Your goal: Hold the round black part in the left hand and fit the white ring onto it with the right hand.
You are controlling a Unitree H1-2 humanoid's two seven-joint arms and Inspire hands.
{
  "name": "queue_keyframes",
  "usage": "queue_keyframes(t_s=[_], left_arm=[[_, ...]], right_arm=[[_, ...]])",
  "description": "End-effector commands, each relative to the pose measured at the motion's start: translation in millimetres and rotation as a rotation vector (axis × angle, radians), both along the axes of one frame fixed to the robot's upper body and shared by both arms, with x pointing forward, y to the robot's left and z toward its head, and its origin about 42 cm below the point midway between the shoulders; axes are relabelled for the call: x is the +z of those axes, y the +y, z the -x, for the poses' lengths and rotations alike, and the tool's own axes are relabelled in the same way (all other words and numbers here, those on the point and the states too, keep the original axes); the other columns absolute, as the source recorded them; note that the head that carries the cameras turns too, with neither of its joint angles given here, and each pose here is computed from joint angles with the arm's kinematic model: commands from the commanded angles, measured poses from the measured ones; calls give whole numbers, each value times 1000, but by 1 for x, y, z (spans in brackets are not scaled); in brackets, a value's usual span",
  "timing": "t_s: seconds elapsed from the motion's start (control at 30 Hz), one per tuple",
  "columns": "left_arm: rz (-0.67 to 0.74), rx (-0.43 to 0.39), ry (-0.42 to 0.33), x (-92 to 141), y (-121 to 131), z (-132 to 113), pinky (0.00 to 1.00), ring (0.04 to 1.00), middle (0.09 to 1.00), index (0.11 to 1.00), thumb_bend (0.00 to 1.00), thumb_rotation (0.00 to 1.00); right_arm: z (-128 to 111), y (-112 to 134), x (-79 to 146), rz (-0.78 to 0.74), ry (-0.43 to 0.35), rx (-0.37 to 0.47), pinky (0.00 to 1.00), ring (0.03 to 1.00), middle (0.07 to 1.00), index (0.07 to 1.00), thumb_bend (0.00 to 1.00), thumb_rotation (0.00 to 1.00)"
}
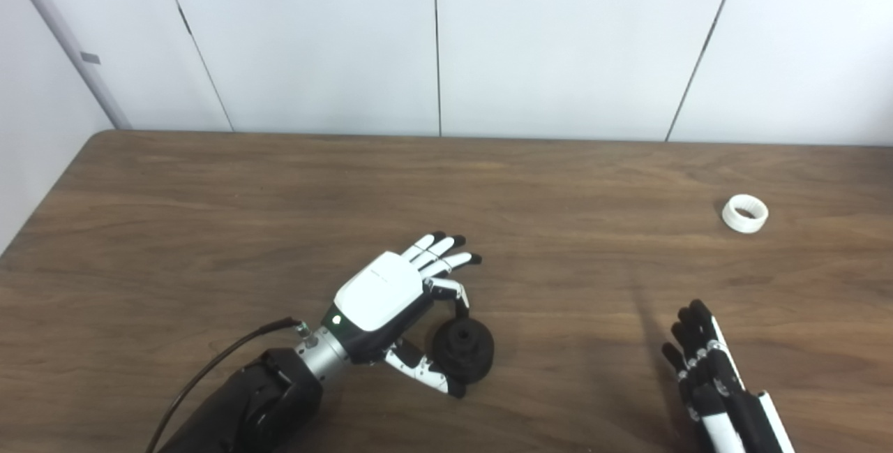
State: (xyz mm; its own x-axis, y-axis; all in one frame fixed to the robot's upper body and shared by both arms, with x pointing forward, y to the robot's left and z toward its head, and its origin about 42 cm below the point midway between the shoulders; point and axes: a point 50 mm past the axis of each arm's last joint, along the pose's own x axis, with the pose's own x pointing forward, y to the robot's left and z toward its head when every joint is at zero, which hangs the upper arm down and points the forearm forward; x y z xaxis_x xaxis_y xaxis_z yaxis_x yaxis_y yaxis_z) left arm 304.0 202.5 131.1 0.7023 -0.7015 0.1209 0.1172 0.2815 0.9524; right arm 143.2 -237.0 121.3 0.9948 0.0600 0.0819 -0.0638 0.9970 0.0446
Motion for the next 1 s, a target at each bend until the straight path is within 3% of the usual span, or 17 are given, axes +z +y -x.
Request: queue_keyframes(t_s=[0.0, 0.17, 0.3, 0.43, 0.53, 0.6, 0.63, 0.73, 0.83, 0.97], left_arm=[[-47, -4, 32, -11, 6, 1, 1000, 973, 911, 478, 518, 49], [-42, 2, 38, -16, 7, -3, 1000, 966, 911, 479, 518, 49], [-38, 8, 45, -19, 7, -6, 1000, 969, 911, 479, 518, 49], [-31, 13, 42, -23, 8, -11, 1000, 968, 911, 479, 518, 49], [-27, 14, 39, -24, 9, -14, 1000, 971, 911, 479, 518, 48], [-29, 15, 35, -25, 11, -16, 1000, 976, 912, 479, 518, 48], [-30, 15, 33, -25, 12, -17, 1000, 979, 914, 479, 518, 48], [-30, 14, 29, -26, 16, -20, 1000, 983, 915, 479, 518, 48], [-31, 13, 26, -28, 20, -23, 1000, 980, 916, 479, 518, 48], [-32, 11, 22, -28, 27, -26, 1000, 977, 920, 479, 518, 48]], right_arm=[[-4, 16, 11, -65, -66, -24, 989, 1000, 1000, 986, 740, 755], [-6, 11, 17, -37, -90, -50, 984, 1000, 1000, 992, 713, 784], [-9, -6, 31, 23, -115, -98, 983, 1000, 1000, 997, 683, 836], [-15, -30, 51, 66, -166, -239, 989, 1000, 1000, 978, 738, 803], [-21, -50, 68, 154, -212, -319, 999, 1000, 1000, 994, 623, 807], [-27, -61, 80, 316, -221, -408, 940, 997, 999, 979, 644, 808], [-30, -68, 85, 413, -222, -462, 891, 977, 979, 955, 655, 828], [-42, -85, 95, 567, -199, -555, 920, 985, 985, 956, 630, 809], [-51, -92, 99, 620, -168, -587, 920, 992, 997, 971, 646, 787], [-66, -107, 106, 749, -112, -621, 939, 1000, 1000, 999, 753, 846]])
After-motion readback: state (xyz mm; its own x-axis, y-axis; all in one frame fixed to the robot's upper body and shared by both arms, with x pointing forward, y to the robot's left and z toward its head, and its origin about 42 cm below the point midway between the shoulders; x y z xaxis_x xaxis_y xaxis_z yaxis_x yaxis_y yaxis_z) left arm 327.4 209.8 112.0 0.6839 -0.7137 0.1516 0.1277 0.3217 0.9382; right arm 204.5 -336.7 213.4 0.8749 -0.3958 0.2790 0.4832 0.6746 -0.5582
